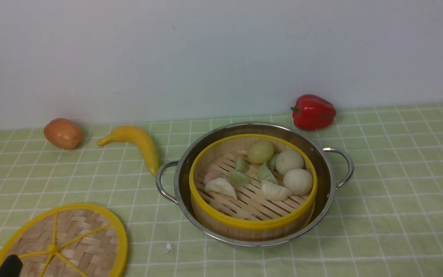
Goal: Place the steamer in the pot on the green tablecloth, and put the lid on the steamer.
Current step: 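Grasp the bamboo steamer lid lying on the table by its centre knob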
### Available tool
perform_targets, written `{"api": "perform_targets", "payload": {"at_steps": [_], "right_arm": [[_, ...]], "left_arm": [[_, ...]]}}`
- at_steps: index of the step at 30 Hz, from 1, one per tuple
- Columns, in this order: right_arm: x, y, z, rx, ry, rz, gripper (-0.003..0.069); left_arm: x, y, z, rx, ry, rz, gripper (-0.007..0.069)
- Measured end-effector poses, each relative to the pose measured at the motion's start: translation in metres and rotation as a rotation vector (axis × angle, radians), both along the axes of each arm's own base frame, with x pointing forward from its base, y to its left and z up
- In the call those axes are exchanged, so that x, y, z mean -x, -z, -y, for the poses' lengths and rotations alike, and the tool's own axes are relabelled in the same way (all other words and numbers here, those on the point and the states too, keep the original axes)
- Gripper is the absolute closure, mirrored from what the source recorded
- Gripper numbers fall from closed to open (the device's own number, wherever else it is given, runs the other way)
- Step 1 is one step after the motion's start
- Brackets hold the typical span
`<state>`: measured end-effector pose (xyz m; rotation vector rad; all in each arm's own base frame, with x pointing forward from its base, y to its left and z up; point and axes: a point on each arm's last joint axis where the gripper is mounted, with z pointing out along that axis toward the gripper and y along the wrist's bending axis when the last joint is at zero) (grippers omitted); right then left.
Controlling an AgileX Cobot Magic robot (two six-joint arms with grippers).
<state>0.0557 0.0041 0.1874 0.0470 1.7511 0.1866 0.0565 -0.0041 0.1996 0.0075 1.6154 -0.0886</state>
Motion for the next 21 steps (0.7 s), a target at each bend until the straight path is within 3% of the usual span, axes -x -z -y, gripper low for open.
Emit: {"api": "perform_targets", "payload": {"at_steps": [10, 13, 21], "right_arm": [[0.0, 0.0, 0.0, 0.001, 0.0, 0.0, 0.0416], [0.0, 0.0, 0.0, 0.003, -0.001, 0.001, 0.0416], [0.0, 0.0, 0.0, 0.003, -0.001, 0.001, 0.0416]], "left_arm": [[0.002, -0.026, -0.004, 0.149, -0.027, 0.278, 0.0382], [0.007, -0.039, -0.006, 0.201, -0.032, 0.437, 0.0382], [0.021, -0.078, -0.008, 0.114, -0.055, 0.65, 0.0382]]}}
